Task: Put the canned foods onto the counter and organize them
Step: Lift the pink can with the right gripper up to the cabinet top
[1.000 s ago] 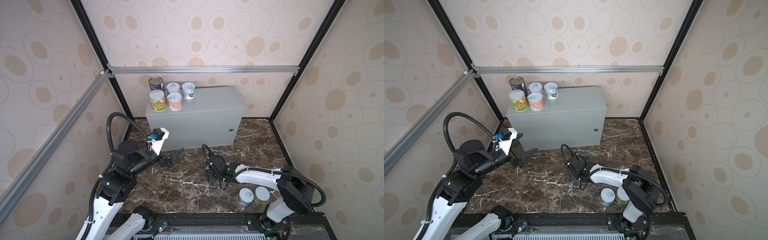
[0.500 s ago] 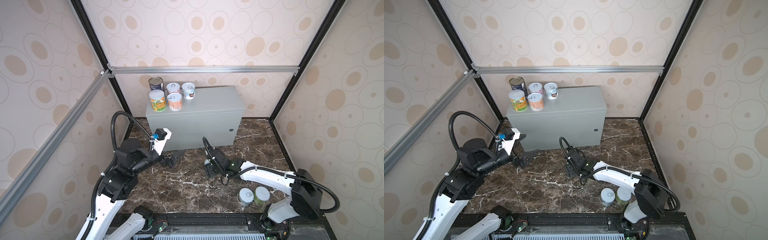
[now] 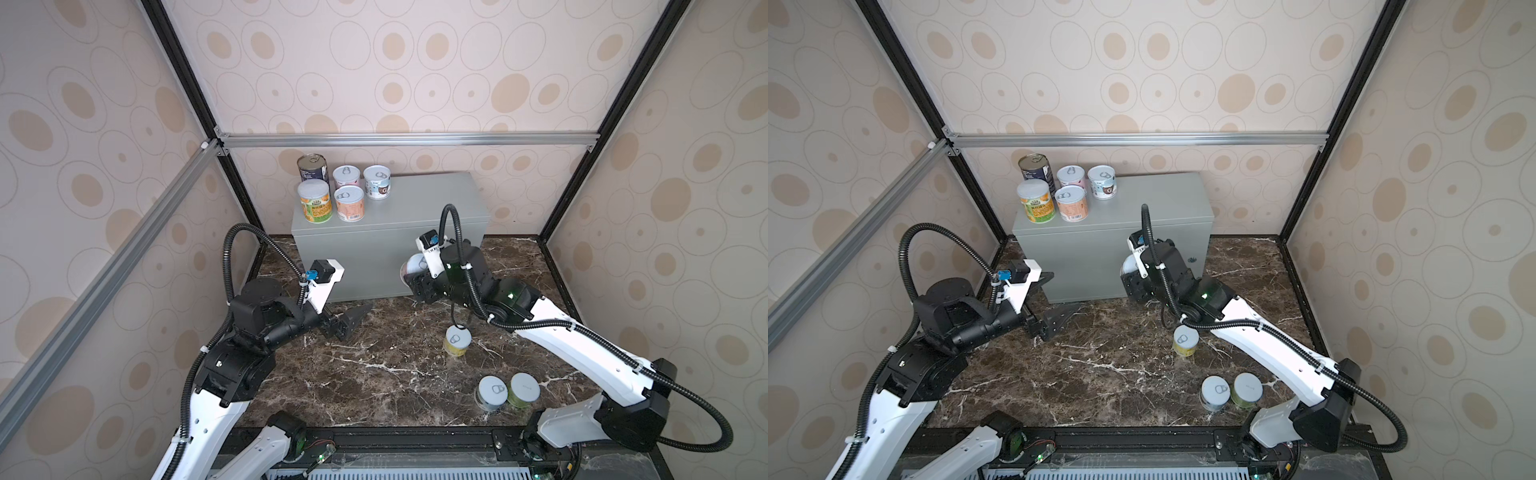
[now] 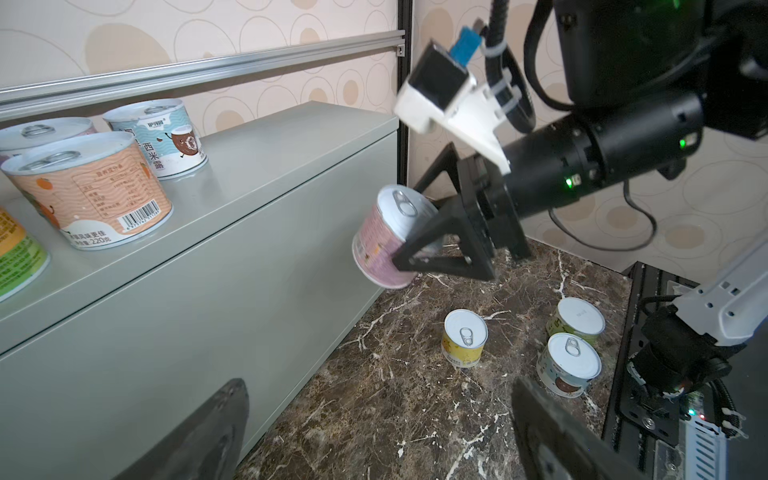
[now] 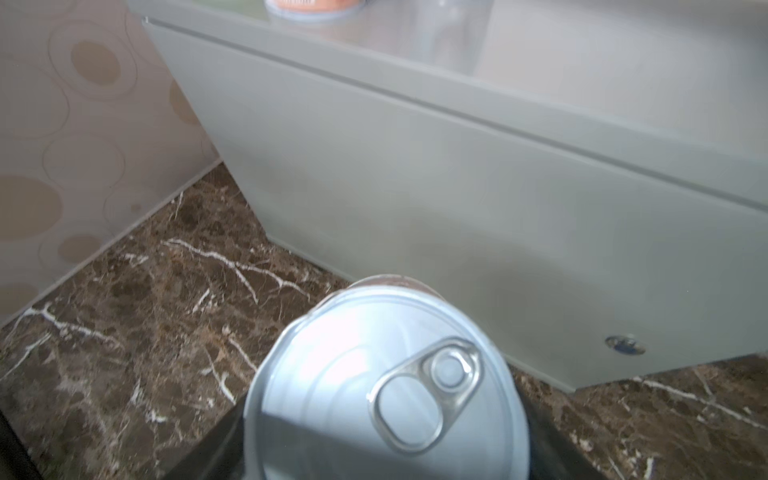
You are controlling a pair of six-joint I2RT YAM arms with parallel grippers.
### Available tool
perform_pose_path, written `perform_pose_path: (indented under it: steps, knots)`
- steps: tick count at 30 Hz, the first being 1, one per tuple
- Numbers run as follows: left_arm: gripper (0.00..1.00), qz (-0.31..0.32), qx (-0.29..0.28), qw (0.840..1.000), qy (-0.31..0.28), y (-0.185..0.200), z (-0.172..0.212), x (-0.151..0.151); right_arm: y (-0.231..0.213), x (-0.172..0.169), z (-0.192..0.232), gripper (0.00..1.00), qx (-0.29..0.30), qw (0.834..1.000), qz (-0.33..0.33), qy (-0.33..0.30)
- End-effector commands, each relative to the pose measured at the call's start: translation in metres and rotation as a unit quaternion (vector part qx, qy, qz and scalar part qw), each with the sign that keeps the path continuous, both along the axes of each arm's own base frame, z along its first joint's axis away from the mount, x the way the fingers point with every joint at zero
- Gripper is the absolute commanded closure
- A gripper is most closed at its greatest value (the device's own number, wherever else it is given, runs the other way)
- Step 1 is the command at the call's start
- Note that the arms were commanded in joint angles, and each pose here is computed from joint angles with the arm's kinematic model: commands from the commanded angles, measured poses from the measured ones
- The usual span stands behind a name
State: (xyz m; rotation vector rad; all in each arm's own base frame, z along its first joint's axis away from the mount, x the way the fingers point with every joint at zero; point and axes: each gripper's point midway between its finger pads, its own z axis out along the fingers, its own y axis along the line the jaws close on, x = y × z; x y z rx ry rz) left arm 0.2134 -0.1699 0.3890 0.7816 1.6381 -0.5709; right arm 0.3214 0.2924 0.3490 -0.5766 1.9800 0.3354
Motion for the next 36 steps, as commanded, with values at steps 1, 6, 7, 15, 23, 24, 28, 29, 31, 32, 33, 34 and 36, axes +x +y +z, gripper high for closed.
perform_pose_path:
  steps: [1, 6, 7, 15, 23, 24, 28, 29, 31, 32, 33, 34, 36]
  knots:
    - [0.02, -0.003, -0.004, 1.000, -0.019, 0.003, 0.014, -0.008, 0.008, 0.023, 0.035, 0.42, 0.003, 0.999, 0.013, -0.046]
    - [0.02, 0.006, 0.004, 1.000, -0.022, 0.007, 0.009, -0.008, 0.019, 0.059, 0.055, 0.42, -0.003, 0.997, 0.010, -0.079]
    - [0.02, 0.008, 0.004, 1.000, -0.024, 0.008, 0.008, -0.009, 0.022, 0.064, 0.060, 0.42, 0.001, 0.996, 0.011, -0.087]
    - [0.02, 0.009, 0.010, 0.999, -0.034, 0.009, 0.008, -0.009, 0.040, 0.085, 0.086, 0.42, 0.026, 0.993, 0.019, -0.112]
    - [0.02, 0.025, 0.016, 0.999, -0.041, 0.013, 0.005, -0.005, 0.049, 0.088, 0.102, 0.43, 0.039, 0.989, 0.034, -0.140]
    - [0.02, 0.025, 0.017, 0.999, -0.041, 0.013, 0.005, -0.005, 0.050, 0.088, 0.105, 0.42, 0.042, 0.988, 0.036, -0.141]
    - [0.02, 0.029, 0.019, 0.999, -0.043, 0.014, 0.005, -0.003, 0.057, 0.089, 0.110, 0.42, 0.041, 0.988, 0.050, -0.141]
    - [0.02, 0.030, 0.019, 0.998, -0.043, 0.014, 0.005, -0.003, 0.059, 0.090, 0.110, 0.42, 0.041, 0.988, 0.051, -0.141]
    - [0.02, 0.030, 0.020, 0.998, -0.042, 0.014, 0.004, -0.002, 0.062, 0.094, 0.110, 0.42, 0.039, 0.988, 0.052, -0.139]
    - [0.02, 0.031, 0.020, 0.998, -0.042, 0.014, 0.003, -0.002, 0.063, 0.096, 0.109, 0.42, 0.038, 0.988, 0.051, -0.139]
    - [0.02, 0.032, 0.021, 0.998, -0.042, 0.015, 0.003, -0.002, 0.065, 0.099, 0.109, 0.42, 0.039, 0.988, 0.051, -0.137]
    - [0.02, 0.032, 0.021, 0.998, -0.042, 0.015, 0.003, -0.001, 0.066, 0.103, 0.107, 0.41, 0.038, 0.989, 0.051, -0.134]
    - [0.02, 0.034, 0.021, 0.998, -0.043, 0.015, 0.003, -0.002, 0.066, 0.110, 0.111, 0.40, 0.043, 0.989, 0.046, -0.132]
